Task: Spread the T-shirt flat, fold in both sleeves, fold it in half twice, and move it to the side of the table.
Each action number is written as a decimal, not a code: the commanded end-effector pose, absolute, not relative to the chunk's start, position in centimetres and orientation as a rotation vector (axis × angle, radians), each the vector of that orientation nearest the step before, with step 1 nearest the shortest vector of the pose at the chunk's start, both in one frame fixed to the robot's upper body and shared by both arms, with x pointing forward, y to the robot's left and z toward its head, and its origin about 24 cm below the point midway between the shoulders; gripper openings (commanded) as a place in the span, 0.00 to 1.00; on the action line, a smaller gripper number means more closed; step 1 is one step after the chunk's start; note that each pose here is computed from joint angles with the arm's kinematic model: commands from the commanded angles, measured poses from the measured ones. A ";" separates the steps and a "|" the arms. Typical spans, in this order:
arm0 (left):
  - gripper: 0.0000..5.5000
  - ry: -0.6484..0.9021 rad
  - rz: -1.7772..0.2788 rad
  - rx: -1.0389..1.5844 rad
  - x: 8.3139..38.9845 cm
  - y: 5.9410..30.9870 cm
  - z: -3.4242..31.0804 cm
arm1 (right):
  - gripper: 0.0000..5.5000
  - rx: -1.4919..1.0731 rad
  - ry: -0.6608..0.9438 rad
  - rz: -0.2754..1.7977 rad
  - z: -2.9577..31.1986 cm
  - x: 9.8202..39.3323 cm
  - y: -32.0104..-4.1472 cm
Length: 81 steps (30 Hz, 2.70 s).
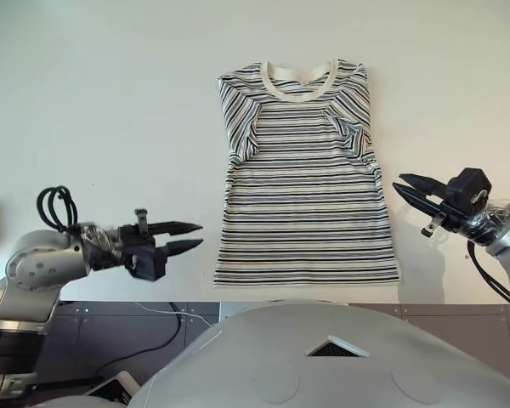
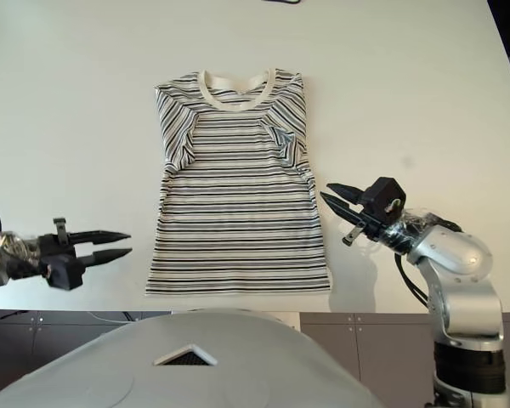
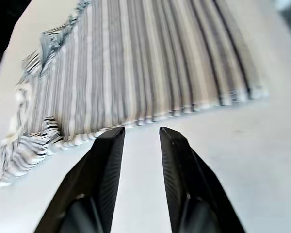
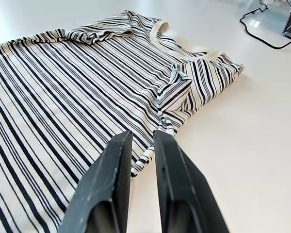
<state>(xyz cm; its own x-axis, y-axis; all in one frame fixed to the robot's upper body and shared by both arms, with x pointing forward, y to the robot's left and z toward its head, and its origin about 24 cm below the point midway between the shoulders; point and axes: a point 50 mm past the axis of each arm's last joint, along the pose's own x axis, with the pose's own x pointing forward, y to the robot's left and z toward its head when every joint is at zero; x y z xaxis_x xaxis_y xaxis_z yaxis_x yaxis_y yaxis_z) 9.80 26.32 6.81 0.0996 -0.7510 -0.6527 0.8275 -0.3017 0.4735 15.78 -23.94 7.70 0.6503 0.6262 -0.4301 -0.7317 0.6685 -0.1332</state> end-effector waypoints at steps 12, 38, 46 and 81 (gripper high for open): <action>0.47 -0.068 -1.649 1.089 9.2 21.5 8.6 | 0.15 -0.430 0.417 0.776 7.0 15.9 -25.0; 0.47 0.015 -1.753 1.210 8.9 24.1 2.6 | 0.15 -0.410 0.381 0.799 6.5 17.0 -23.4; 0.47 -0.080 -1.746 1.223 9.3 22.3 1.9 | 0.15 -0.409 0.370 0.811 6.5 17.5 -23.2; 0.36 -0.150 -1.637 1.140 6.9 25.2 -0.8 | 0.15 -0.414 0.373 0.814 5.6 16.7 -22.4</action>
<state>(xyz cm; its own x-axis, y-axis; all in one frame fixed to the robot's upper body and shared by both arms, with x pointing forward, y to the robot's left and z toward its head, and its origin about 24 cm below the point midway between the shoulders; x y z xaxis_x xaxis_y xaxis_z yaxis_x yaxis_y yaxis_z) 8.63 23.29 1.49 0.1474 -0.9160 -0.3731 0.6260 -0.2057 0.7522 16.65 -22.54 5.26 0.6244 0.6173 -0.4787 -0.7585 0.6255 -0.1828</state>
